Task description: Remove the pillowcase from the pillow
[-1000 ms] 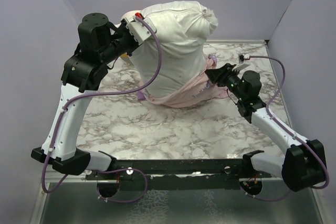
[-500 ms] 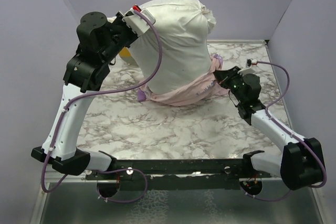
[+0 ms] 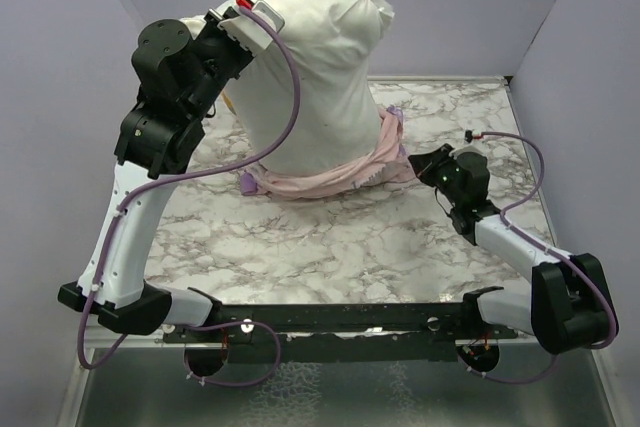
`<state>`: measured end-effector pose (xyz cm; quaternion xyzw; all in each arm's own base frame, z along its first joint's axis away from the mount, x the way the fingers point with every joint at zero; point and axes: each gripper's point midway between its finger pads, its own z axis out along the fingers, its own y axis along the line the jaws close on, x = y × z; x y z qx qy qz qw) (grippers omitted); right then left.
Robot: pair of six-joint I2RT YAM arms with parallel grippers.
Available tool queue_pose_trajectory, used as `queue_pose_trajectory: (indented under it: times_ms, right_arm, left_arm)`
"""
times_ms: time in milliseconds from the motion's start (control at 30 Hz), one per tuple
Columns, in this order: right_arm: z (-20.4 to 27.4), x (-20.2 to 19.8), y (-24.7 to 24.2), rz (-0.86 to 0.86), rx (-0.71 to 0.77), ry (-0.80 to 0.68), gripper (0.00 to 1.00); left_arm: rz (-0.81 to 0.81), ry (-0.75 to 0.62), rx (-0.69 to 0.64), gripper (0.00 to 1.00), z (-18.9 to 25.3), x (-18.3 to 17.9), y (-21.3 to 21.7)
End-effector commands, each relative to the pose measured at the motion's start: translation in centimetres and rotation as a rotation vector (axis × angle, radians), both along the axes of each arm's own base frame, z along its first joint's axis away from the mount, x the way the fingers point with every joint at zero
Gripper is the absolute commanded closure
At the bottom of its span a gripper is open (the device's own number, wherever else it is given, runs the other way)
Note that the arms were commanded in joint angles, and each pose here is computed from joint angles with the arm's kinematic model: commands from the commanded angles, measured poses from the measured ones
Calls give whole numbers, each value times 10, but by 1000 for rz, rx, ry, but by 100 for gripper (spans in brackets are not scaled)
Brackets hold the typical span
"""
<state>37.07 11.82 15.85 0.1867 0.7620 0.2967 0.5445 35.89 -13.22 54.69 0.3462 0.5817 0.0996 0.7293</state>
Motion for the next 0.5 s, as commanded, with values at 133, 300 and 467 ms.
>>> queue_pose_trajectory:
  times_ms: [133,300,467]
  right_arm:
    - [-5,2,10,99,-58,-50,79]
    - [12,-16,45,330,-120,-241,25]
    - [53,-27,70,502,-219,-427,20]
  left_arm:
    - [46,-339,-240,100,123,-43,32]
    - [-40,-285,-245,100,120,-43,15]
    - [-109,-216,-251,100,103,-41,0]
